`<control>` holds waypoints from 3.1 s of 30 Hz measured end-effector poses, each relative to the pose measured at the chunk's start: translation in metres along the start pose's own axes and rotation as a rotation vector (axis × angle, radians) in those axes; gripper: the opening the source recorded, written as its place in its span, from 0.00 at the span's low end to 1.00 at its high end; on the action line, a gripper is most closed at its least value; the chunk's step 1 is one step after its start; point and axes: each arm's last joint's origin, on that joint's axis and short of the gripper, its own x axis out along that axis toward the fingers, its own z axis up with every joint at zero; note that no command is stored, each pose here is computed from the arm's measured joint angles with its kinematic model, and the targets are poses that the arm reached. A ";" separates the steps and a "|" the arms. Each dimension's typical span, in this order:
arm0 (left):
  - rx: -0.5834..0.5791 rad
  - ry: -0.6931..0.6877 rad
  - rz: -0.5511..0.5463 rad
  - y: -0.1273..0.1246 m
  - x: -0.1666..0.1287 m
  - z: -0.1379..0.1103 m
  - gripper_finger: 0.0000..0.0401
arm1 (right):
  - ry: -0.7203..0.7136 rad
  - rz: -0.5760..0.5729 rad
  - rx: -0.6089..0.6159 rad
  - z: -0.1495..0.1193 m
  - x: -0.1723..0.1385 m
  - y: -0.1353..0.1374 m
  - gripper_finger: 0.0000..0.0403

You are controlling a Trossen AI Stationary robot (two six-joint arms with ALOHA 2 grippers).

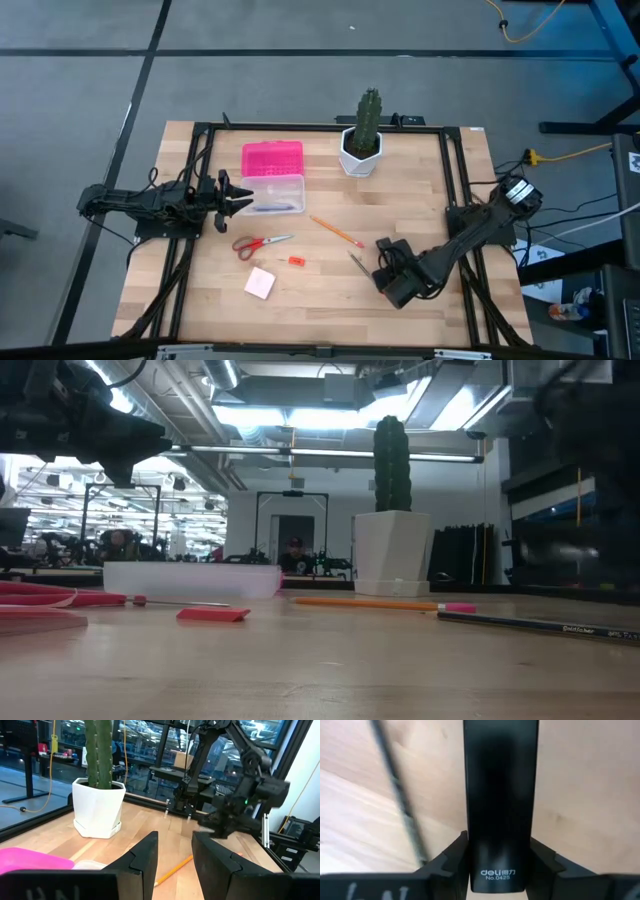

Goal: Pack school essentials
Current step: Put the black stapler into the supply box, then put the black pencil into the supply box

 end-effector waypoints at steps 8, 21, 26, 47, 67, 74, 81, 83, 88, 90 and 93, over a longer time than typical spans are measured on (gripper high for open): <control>0.000 0.000 0.000 0.000 0.000 0.000 0.28 | -0.261 0.143 -0.142 0.046 -0.041 0.033 0.33; 0.000 0.000 0.000 0.000 0.000 0.000 0.28 | -0.423 0.526 -0.260 0.198 -0.013 0.089 0.33; 0.000 0.000 0.000 0.000 0.000 0.000 0.28 | -0.383 0.545 -0.241 0.249 0.017 0.107 0.33; 0.001 -0.001 0.000 0.000 0.000 0.000 0.28 | -0.185 0.415 -0.843 0.338 0.069 0.166 0.33; 0.001 0.000 0.000 0.000 0.000 0.000 0.28 | -0.260 0.281 -1.042 0.350 0.095 0.166 0.55; 0.001 -0.001 0.000 0.000 0.000 0.000 0.28 | -0.265 0.238 -0.990 0.354 0.093 0.164 0.55; 0.001 0.002 0.000 0.000 0.000 0.000 0.28 | -0.242 0.314 -0.847 0.353 0.039 0.164 0.49; 0.002 0.004 0.001 0.000 0.000 0.000 0.28 | -0.168 0.386 -0.779 0.346 0.017 0.159 0.48; -0.011 0.006 0.001 0.000 0.000 -0.001 0.28 | 0.162 0.303 -0.625 0.310 -0.025 0.133 0.45; -0.017 0.007 0.002 0.000 0.000 -0.001 0.28 | 0.244 0.201 -0.595 0.292 -0.038 0.124 0.44; -0.016 0.008 0.002 0.000 0.000 -0.001 0.28 | 0.247 0.096 -0.621 0.266 -0.060 0.120 0.43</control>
